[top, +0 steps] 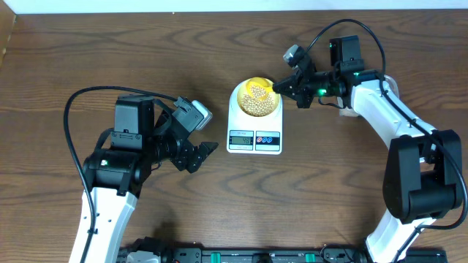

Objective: Scoop item into bowl and weigh 50g on scale
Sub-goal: 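Raise the scoop upright above the bowl with the right gripper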

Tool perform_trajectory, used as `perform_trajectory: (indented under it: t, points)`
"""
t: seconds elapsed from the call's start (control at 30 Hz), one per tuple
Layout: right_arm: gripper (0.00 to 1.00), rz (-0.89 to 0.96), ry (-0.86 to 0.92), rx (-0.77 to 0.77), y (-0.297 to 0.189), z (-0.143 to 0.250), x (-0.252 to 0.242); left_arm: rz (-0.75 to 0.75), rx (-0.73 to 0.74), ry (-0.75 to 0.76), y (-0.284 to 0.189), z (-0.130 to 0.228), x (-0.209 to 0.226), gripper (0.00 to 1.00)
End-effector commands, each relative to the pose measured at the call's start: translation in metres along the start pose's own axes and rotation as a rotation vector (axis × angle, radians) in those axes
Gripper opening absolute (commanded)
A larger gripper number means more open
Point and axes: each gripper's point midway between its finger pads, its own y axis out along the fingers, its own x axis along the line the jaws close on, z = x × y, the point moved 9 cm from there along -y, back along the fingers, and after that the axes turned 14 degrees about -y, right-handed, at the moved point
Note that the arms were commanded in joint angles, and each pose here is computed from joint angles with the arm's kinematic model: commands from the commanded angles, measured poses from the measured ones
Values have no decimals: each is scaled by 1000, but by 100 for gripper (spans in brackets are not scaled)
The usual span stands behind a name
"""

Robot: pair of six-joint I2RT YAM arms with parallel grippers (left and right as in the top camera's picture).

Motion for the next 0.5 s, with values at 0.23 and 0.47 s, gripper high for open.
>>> perform_trajectory:
  t: [0.23,0.47]
  points:
    - [1,-69,111,-63,-5,0,1,-3,6,6,0,2,1,84]
    - [1,-93,138,-97,-12,0,-1,-3,6,6,0,2,1,84]
